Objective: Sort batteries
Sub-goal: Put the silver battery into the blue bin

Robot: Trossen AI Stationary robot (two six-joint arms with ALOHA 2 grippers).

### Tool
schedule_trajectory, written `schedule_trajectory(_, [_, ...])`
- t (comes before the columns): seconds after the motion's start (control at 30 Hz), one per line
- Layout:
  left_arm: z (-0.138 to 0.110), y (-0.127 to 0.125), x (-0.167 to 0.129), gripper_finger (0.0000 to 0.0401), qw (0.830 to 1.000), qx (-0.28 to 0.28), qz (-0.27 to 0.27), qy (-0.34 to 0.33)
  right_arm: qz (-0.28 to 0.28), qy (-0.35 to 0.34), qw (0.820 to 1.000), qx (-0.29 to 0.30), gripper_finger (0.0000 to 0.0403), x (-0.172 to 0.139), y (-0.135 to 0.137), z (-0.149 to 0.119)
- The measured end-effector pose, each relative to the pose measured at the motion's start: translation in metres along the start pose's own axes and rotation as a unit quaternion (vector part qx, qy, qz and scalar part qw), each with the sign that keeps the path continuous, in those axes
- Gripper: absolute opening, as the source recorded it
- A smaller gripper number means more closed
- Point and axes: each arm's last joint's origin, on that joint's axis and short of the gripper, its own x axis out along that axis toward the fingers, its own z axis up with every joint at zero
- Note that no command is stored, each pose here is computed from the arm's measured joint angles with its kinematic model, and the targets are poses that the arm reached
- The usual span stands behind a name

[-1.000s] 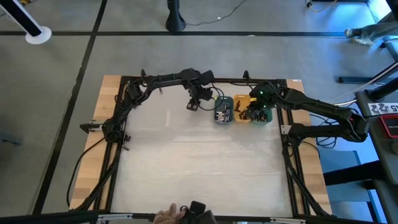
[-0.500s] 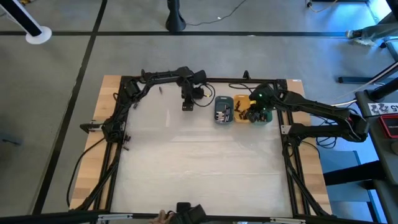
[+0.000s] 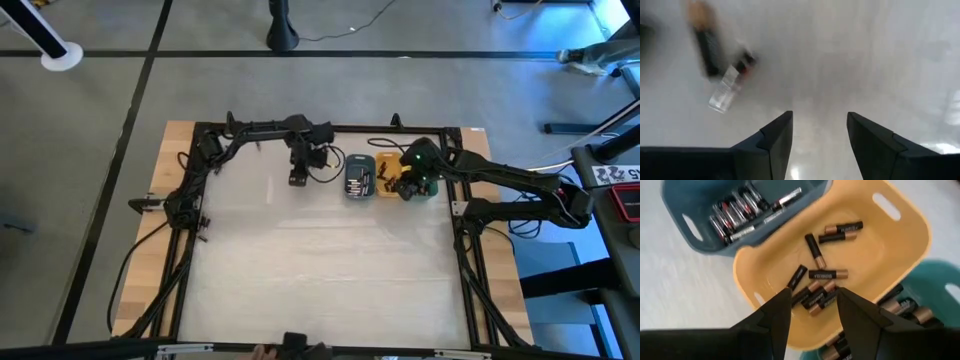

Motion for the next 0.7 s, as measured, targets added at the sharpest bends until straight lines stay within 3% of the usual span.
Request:
schedule_trajectory(0.13, [0.003,0.001,-0.014,0.0177,0.998,0.028,0.044,-0.022,0.001,-0.011,1.0,-0.001,0.0162,0.0,0.0,0.002])
schedule_trajectory(0.43, [0.006,0.02,-0.016,0.0177,0.99,0.069,0.113,-0.056,0.015,-0.009,1.0,-0.001,0.0162,0.0,0.001,0.002])
schedule_trajectory(0.7, [-0.001,0.03,-0.007,0.0177,0.992,0.067,0.096,-0.041,0.015,-0.008,1.0,-0.001,0.0162,0.0,0.001,0.002])
